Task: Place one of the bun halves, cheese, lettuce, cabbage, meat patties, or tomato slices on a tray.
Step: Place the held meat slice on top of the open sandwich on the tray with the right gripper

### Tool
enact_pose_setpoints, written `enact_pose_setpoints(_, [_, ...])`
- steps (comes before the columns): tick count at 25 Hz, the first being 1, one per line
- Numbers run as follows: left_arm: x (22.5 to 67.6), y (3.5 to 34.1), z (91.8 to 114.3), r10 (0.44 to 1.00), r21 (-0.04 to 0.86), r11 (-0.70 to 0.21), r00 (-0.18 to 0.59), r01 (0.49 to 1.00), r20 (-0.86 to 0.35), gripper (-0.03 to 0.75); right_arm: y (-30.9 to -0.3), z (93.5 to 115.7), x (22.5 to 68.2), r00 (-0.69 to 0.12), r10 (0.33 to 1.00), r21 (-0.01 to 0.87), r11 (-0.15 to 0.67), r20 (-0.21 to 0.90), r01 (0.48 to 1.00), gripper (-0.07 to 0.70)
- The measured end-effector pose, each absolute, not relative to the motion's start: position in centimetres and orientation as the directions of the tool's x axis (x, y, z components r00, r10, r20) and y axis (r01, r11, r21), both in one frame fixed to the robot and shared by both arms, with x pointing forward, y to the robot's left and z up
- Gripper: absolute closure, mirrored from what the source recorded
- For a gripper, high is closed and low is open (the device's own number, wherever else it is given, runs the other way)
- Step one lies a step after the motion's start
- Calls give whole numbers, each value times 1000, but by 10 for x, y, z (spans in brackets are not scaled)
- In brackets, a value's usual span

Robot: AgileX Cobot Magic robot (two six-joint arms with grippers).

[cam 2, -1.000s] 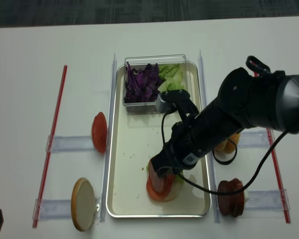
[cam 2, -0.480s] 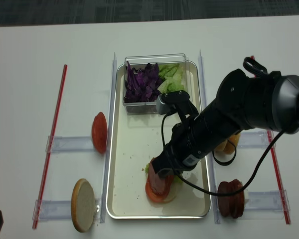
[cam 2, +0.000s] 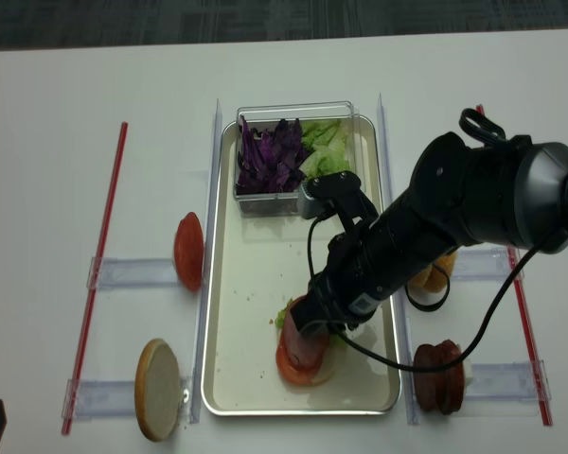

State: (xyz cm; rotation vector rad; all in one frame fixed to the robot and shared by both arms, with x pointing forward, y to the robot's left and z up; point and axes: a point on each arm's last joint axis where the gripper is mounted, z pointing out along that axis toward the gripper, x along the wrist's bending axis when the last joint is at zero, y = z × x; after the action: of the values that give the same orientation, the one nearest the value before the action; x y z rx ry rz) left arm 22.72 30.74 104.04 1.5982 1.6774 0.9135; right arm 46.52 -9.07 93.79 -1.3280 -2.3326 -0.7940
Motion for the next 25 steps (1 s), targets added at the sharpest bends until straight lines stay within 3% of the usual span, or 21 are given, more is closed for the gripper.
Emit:
enact_pose_setpoints(5, [227, 307, 1040, 998, 832, 19, -56, 554, 14, 349, -91, 937, 467, -509, 682, 314, 401, 525, 861, 281])
enact_pose_setpoints(25, [227, 307, 1040, 998, 832, 19, -56, 554, 14, 349, -90, 945, 479, -580, 686, 386, 438, 439, 812, 272])
